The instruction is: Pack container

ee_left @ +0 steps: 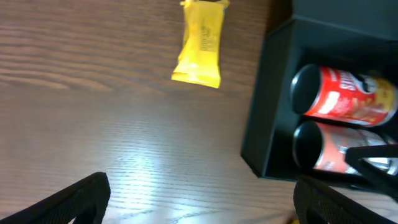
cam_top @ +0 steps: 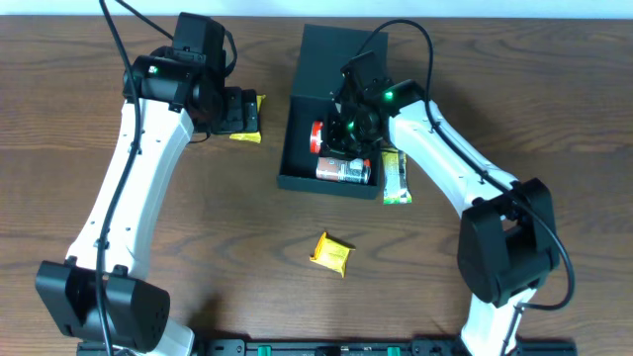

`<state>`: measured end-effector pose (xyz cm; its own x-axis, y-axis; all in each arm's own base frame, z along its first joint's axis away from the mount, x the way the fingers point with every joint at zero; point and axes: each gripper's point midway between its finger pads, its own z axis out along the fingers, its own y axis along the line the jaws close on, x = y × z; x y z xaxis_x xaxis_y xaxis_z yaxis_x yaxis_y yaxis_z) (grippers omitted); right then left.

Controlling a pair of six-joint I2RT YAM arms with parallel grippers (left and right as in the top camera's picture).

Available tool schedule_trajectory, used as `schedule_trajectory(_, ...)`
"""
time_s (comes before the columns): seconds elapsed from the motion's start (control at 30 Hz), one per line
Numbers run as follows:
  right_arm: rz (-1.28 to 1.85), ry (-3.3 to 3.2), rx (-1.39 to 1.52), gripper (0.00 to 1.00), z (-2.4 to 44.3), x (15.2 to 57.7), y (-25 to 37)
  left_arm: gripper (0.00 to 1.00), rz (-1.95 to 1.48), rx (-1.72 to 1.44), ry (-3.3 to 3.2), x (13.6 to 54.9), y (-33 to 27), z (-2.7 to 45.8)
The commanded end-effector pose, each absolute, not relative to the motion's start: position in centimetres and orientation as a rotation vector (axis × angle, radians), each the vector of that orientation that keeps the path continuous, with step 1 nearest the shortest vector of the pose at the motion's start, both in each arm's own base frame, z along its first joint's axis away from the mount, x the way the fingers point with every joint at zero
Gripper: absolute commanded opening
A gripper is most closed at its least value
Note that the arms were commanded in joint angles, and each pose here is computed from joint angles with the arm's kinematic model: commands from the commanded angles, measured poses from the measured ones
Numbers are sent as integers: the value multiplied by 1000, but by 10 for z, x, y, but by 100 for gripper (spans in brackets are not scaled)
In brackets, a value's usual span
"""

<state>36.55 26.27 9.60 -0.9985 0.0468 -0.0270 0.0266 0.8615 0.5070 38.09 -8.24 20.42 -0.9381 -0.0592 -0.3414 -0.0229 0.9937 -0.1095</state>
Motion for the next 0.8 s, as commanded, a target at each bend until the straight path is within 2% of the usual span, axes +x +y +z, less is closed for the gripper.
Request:
schedule_trajectory(0.0,764,2976,23,2,98,368,264,95,-216,-48,2805,384,-91,196)
schedule_trajectory(0.2,735,2987,23,2,96,367,259,98,-198,0,2873,396,-102,161)
schedule_trajectory(0.33,724,2994,74,2,96,373,246,99,-181,5,2876,423,-107,124)
schedule_trajectory(0.43,751,3004,74,11,101,376,232,99,-131,41,2864,440,-106,101)
schedule_trajectory(0.5,770,3010,92,11,105,377,225,100,-66,58,2861,447,-101,89)
schedule_trajectory(0.6,822,3002,99,1,108,379,225,99,-10,81,2858,453,-95,80)
schedule_trajectory(0.77,888,2917,69,1,117,387,260,98,-26,87,2854,454,-98,80)
